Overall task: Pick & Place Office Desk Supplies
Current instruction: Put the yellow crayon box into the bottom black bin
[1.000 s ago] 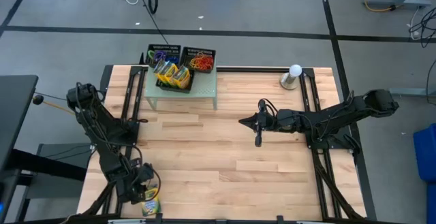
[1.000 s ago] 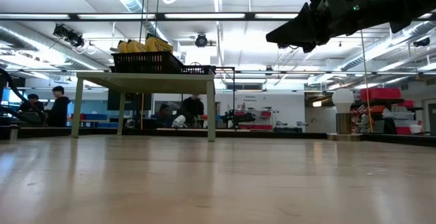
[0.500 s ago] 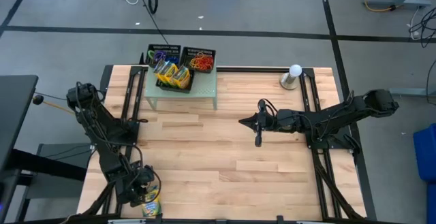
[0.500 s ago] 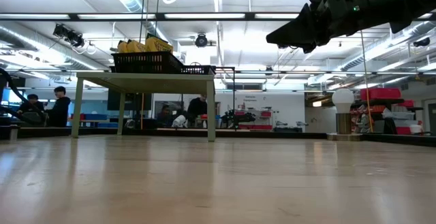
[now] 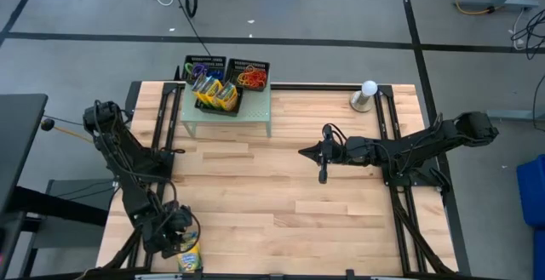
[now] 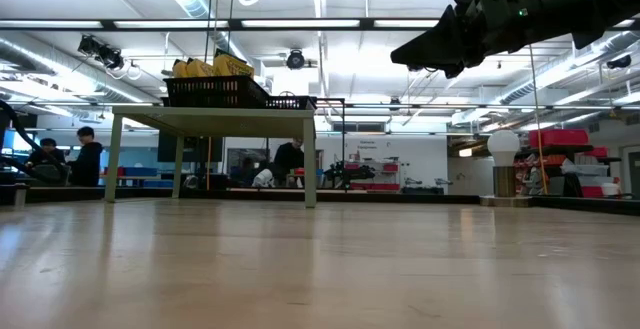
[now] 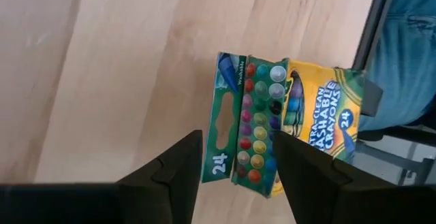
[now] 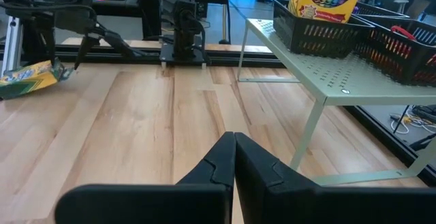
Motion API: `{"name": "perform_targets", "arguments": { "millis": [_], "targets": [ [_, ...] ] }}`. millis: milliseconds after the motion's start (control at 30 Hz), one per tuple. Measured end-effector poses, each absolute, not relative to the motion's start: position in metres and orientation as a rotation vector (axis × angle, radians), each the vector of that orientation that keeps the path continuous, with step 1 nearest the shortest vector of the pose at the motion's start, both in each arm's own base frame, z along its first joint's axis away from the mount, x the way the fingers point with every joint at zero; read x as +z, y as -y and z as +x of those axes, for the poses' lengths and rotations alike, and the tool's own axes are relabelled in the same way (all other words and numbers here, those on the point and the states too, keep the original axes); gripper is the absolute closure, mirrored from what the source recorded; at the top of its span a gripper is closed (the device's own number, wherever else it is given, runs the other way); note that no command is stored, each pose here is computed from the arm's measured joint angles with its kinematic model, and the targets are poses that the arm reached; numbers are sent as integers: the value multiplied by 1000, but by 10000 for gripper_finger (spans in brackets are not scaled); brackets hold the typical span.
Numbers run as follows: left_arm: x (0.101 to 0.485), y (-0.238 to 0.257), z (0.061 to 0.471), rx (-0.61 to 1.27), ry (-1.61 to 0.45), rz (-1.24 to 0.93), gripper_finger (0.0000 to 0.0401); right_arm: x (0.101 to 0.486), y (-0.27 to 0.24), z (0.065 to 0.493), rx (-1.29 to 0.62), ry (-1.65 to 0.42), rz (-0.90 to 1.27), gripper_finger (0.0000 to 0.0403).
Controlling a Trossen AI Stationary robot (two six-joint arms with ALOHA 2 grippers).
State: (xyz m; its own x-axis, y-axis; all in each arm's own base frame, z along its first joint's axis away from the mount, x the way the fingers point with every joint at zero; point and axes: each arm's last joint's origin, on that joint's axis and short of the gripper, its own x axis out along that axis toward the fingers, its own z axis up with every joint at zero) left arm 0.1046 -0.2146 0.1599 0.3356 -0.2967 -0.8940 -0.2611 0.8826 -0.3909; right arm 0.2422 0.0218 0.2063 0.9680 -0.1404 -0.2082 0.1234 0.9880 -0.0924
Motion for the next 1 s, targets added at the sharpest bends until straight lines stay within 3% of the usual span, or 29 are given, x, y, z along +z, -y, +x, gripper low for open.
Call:
{"name": "perform_targets", "arguments": {
  "millis": [267, 467, 667, 833, 1000],
  "targets": [
    [168, 207, 100, 11, -1290, -470, 211, 206, -22, 242, -133, -216, -79, 392],
    [192, 207, 104, 47, -1200, -456, 211, 206, -22, 242, -133, -216, -79, 392],
    [171, 217, 110, 77, -1273, -413, 211, 206, -22, 242, -133, -223, -80, 392],
    [153, 233, 117, -12, -1285, -379, 214, 206, -22, 242, -133, -224, -81, 392],
    [139, 238, 117, -11, -1370, -365, 237, 206, -22, 242, -133, -223, -80, 392]
  ]
}}
